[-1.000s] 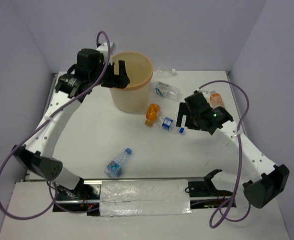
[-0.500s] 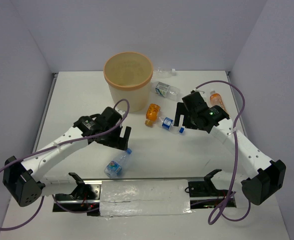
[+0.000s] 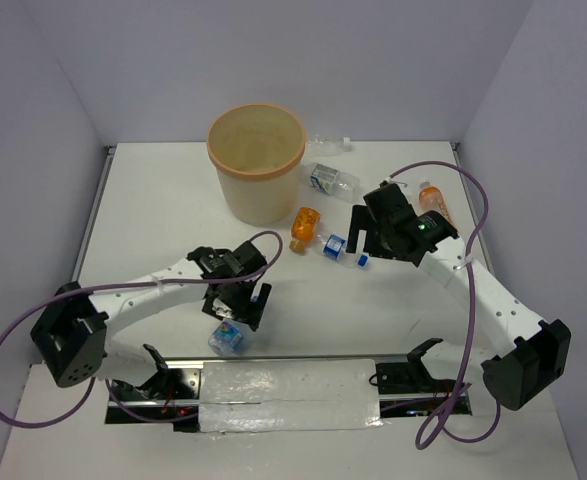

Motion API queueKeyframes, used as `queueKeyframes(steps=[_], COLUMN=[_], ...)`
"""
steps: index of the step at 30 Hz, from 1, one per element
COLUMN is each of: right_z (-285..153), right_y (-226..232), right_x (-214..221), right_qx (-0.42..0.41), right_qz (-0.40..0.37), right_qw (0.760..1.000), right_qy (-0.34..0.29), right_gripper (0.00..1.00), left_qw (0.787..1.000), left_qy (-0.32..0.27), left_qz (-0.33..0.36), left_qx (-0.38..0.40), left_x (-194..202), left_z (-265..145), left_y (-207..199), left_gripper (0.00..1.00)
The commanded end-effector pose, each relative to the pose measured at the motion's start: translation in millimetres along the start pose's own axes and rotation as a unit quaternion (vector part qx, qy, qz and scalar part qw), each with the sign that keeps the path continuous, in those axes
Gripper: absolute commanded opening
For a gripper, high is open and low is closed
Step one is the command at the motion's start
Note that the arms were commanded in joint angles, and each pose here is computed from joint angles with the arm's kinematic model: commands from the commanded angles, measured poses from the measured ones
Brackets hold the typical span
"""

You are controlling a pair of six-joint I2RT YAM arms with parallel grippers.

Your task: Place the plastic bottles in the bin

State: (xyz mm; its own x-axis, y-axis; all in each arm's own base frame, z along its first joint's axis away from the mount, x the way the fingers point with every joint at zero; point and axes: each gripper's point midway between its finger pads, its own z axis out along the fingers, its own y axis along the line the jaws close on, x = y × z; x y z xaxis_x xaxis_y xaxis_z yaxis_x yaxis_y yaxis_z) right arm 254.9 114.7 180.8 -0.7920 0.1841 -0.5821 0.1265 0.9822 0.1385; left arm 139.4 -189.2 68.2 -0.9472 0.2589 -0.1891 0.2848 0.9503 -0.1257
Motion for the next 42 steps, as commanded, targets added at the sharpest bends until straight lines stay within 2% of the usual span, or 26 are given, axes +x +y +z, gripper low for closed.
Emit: queueKeyframes(steps=[1,2,5,6,7,11,13,14,17,18,19,20,22,23,25,26,28,29,32,35,38,41,42], right_z=[-5.4,-5.6,-4.4,-3.4,-3.7,-8.0,-9.9,-11.6,-15.5,-17.4,-20.0,-20.2,-21.8,-21.5,-21.8,-22.4,-26.6,-27.2,-29.0,-24.2,-15.9,-7.4,-4.8], right_y=[11.3,15.3,20.4,21.3,21.7,22.2,18.6,17.5,16.1,15.5,14.7,12.9,12.8,13.4,15.6,16.0,21.1,24.0,24.5,21.0,17.2,11.6,9.6], right_x=[-16.3,-15.0,-16.7,-17.3,-17.7,-26.1,-29.0,-32.4,-36.8,-38.4,-40.7,-41.2,-43.5,-44.3,-46.3,-45.5,-46.6,-48.3,-47.6,-40.8,-30.8,-23.2,-20.9], right_qx=[-0.028,-0.037,-0.046,-0.045,-0.046,-0.044,-0.035,-0.032,-0.028,-0.028,-0.028,-0.022,-0.023,-0.024,-0.028,-0.028,-0.043,-0.051,-0.059,-0.05,-0.044,-0.03,-0.026], right_qz=[0.012,0.011,0.013,0.014,0.013,0.01,0.008,0.01,0.012,0.013,0.014,0.015,0.015,0.014,0.014,0.013,0.015,0.016,0.016,0.008,-0.005,-0.014,-0.017], right_qw=[0.999,0.999,0.999,0.999,0.999,0.998,0.999,0.998,0.998,0.998,0.998,0.998,0.997,0.997,0.997,0.997,0.997,0.996,0.995,0.997,0.998,0.999,0.999], right_qy=[-0.029,-0.025,-0.023,-0.022,-0.022,-0.033,-0.039,-0.044,-0.054,-0.057,-0.062,-0.064,-0.069,-0.071,-0.07,-0.066,-0.067,-0.071,-0.074,-0.064,-0.05,-0.042,-0.039], right_gripper=[1.0,1.0,1.0,1.0,0.99,1.0,1.0,1.0,1.0,0.99,1.0,1.0,1.0,1.0,1.0,1.0,1.0,1.0,1.0,1.0,1.0,1.0,1.0], left_qw=[1.0,0.999,0.999,0.999,0.998,0.997,0.996,0.997,0.995,0.989,0.987,0.976,0.959,0.944,0.933,0.914,0.895,0.874,0.844,0.837,0.844,0.846,0.85], left_qy=[0.012,0.015,0.019,0.022,0.026,0.029,0.017,-0.018,-0.072,-0.129,-0.142,-0.206,-0.279,-0.329,-0.358,-0.399,-0.438,-0.48,-0.529,-0.537,-0.524,-0.522,-0.514], left_qz=[-0.004,-0.005,0.003,0.009,0.011,0.031,0.038,0.045,0.063,0.064,0.077,0.074,0.053,0.037,-0.028,-0.041,-0.048,-0.046,-0.052,-0.079,-0.097,-0.104,-0.106], left_qx=[-0.025,-0.032,-0.043,-0.049,-0.052,-0.068,-0.074,-0.056,-0.038,-0.011,-0.015,0.003,-0.022,0.002,0.041,0.063,0.063,0.067,0.07,0.065,0.063,0.044,0.037], left_x=[1.3,0.5,-4.0,-5.0,-4.8,-7.9,-20.1,-42.7,-78.0,-109.5,-124.7,-157.5,-203.4,-225.4,-260.2,-279.2,-304.1,-321.9,-354.6,-382.8,-403.5,-418.7,-424.1], left_z=[15.7,18.8,26.0,26.4,26.1,18.2,-1.7,-23.2,-70.6,-107.5,-120.5,-162.5,-198.8,-233.3,-254.0,-280.5,-294.6,-311.9,-326.7,-313.0,-283.6,-261.0,-247.5], left_y=[3.7,4.8,3.3,3.9,4.8,9.4,6.8,-6.2,-20.6,-37.0,-33.4,-42.6,-22.9,-22.6,0.3,1.7,8.2,6.9,14.4,34.9,49.1,58.8,61.6], left_gripper=[0.99,0.99,0.78,0.68,0.65,0.59,0.57,0.58,0.61,0.61,0.6,0.59,0.54,0.52,0.5,0.5,0.52,0.53,0.54,0.53,0.53,0.58,0.64])
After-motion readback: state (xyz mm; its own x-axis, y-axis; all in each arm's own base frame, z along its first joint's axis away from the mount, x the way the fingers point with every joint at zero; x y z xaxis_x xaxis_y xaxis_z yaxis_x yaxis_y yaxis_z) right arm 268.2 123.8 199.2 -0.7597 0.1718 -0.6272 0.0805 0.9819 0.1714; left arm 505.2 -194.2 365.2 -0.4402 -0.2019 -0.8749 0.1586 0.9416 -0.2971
